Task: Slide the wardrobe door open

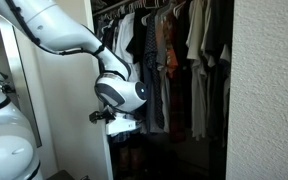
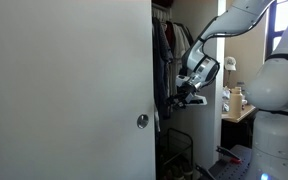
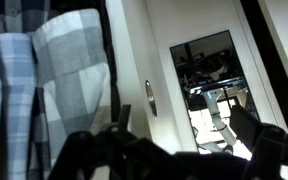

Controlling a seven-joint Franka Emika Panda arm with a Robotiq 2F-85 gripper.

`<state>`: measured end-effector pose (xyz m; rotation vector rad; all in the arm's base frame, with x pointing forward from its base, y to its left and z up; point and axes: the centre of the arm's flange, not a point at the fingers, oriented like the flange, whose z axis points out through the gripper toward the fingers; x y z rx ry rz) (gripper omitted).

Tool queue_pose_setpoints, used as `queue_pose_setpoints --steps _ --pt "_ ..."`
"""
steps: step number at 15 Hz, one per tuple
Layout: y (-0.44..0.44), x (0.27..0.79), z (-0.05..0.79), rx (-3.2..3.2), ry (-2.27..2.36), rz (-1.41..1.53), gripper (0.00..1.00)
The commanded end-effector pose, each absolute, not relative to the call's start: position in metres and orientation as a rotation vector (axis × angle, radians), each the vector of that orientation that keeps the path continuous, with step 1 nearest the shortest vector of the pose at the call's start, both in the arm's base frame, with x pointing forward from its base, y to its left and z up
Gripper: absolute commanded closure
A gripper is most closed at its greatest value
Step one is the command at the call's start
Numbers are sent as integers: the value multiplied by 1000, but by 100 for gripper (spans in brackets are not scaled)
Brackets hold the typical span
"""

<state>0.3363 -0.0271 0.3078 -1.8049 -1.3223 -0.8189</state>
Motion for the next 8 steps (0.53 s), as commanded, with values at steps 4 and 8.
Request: queue_pose_setpoints --steps 4,8 --pt "-56 285 360 -1906 -1447 -614 0" --pt "-61 274 377 -1937 -1518 -536 0"
